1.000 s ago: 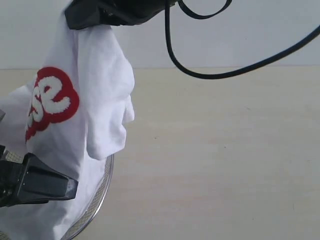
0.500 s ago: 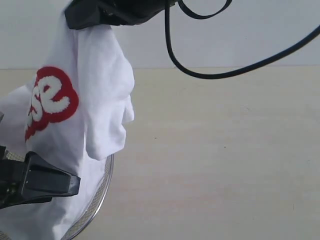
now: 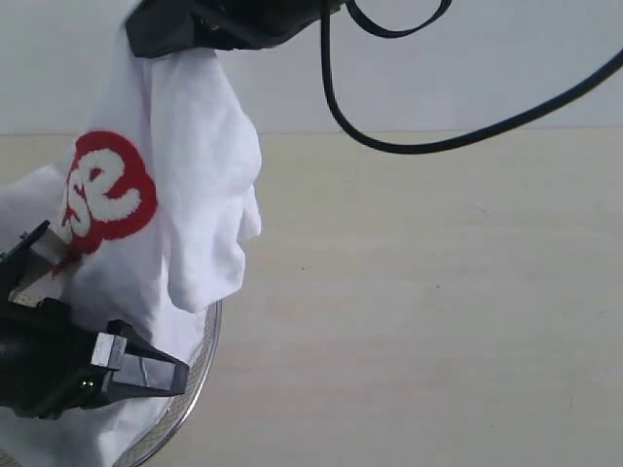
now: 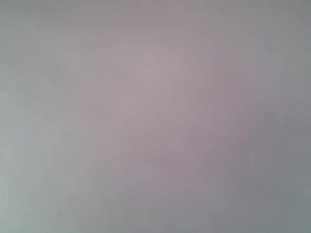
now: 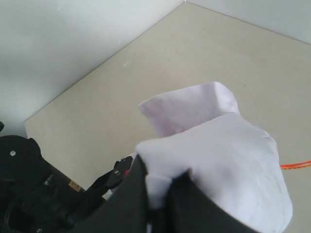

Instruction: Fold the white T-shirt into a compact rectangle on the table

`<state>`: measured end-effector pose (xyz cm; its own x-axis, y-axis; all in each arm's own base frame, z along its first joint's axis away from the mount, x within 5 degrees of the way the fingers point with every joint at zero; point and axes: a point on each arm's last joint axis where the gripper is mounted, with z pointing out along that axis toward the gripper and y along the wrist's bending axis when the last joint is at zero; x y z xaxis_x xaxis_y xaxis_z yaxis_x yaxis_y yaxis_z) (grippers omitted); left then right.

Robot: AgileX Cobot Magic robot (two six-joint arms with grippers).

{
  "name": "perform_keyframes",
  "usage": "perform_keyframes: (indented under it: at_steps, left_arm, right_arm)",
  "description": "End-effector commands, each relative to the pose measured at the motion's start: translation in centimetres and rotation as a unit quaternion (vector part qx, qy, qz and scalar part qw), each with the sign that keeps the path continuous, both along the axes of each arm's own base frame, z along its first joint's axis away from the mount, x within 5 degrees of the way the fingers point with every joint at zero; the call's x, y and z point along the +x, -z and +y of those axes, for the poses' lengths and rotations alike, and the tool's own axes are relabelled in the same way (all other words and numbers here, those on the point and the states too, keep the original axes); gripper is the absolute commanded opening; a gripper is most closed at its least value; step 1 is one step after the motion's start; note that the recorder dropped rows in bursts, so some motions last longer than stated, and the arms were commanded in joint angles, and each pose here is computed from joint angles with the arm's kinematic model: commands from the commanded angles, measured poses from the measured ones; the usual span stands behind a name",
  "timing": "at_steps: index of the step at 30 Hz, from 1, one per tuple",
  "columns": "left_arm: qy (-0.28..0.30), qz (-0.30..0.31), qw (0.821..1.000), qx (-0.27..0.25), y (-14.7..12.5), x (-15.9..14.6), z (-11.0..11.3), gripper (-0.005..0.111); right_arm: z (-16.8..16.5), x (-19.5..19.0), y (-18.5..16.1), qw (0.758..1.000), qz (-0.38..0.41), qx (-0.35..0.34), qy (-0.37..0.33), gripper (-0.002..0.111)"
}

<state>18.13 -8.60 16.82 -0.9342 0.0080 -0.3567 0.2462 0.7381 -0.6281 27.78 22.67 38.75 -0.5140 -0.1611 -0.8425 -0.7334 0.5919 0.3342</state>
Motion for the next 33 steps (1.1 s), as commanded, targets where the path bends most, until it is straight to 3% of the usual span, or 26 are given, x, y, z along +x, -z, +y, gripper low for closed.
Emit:
perform_keyframes:
  at_steps: [1, 3, 11, 16, 23, 33]
  left_arm:
    - [-0.018, -0.015, 1.000, 0.006, -0.2, 0.7, 0.0, 0.025]
    - [-0.018, -0.024, 1.000, 0.004, -0.6, 1.1, -0.1, 0.004]
    - [0.018, -0.097, 0.994, -0.043, -5.2, 3.2, -1.1, 0.005]
    - [0.025, -0.170, 0.984, -0.054, -9.6, 4.3, -1.3, 0.005]
    - [0.045, -0.226, 0.972, -0.047, -14.2, 4.8, -1.4, 0.005]
    - [0.071, -0.247, 0.965, -0.056, -16.7, 4.9, -1.7, 0.005]
  right_arm:
    - [-0.1, -0.4, -0.5, 1.000, -0.004, 0.004, -0.004, 0.000]
    - [-0.1, -0.4, -0.5, 1.000, -0.002, 0.003, -0.007, 0.000]
    - [-0.5, -0.1, 0.2, 0.999, -0.017, -0.047, -0.001, 0.000]
    - [-0.6, -0.2, 0.3, 0.998, -0.018, -0.057, -0.004, 0.000]
    - [-1.1, 0.2, 0.5, 0.995, -0.036, -0.088, 0.017, 0.000]
    - [-2.9, -0.7, -1.8, 0.990, -0.076, -0.096, 0.065, 0.000]
